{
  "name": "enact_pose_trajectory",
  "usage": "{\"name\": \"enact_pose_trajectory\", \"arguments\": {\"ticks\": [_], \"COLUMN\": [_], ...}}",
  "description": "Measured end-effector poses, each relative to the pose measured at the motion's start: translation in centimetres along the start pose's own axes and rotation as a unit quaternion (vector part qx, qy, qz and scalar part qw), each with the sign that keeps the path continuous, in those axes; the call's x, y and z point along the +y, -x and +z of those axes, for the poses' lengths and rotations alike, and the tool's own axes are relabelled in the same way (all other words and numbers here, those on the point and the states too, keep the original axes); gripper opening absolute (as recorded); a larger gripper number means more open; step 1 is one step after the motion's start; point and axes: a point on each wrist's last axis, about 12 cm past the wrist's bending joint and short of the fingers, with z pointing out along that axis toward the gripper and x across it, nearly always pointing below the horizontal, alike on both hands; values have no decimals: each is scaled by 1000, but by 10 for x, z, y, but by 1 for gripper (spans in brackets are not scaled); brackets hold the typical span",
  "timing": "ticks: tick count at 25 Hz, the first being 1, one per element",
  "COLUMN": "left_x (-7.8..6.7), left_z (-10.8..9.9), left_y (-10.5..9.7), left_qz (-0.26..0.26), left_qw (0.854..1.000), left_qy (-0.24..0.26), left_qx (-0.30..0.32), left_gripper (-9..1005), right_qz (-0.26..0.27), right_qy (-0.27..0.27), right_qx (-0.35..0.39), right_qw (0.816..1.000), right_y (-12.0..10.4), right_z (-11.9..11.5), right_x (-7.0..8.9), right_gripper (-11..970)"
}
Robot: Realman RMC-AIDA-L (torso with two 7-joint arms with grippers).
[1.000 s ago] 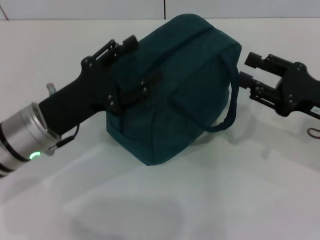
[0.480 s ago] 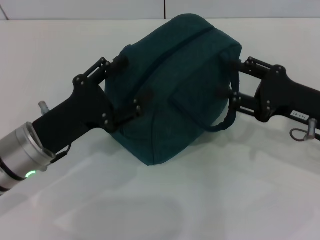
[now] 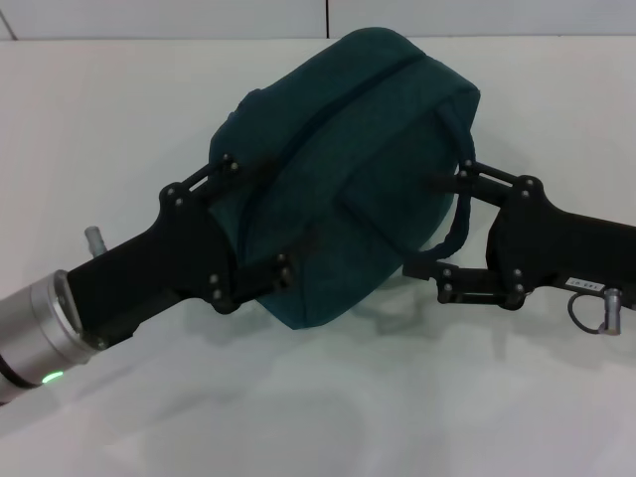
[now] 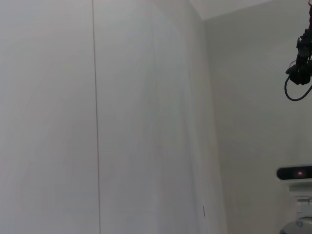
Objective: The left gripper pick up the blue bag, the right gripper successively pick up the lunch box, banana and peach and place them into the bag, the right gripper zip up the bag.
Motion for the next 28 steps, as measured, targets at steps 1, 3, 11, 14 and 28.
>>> {"name": "enact_pose_trajectory", "arguments": {"ticks": [1,3,11,14,28], "left_x": [-1,-2,-4,-4,-5], "left_z": [-1,-3,-6,-6,-7], "left_y": [0,0,1,1,1], "left_qz": [1,4,10,10,10], "left_qw": [1000,1000,1000,1000,1000], "left_qy": [1,3,6,6,2], "left_qx": [-1,-3,-8,-8,-9], "left_gripper": [816,816,816,816,816], "right_qz": [-1,-2,-3,-4,-2], "right_qy": [0,1,2,4,-2], "right_qx": [0,-1,-4,-11,-20], "right_qw": [1000,1000,1000,1000,1000], "right_y": [0,1,1,3,3], "right_z": [0,-1,-5,-6,-8], "right_x": [0,0,2,3,4], "right_gripper": [860,860,859,859,860]}}
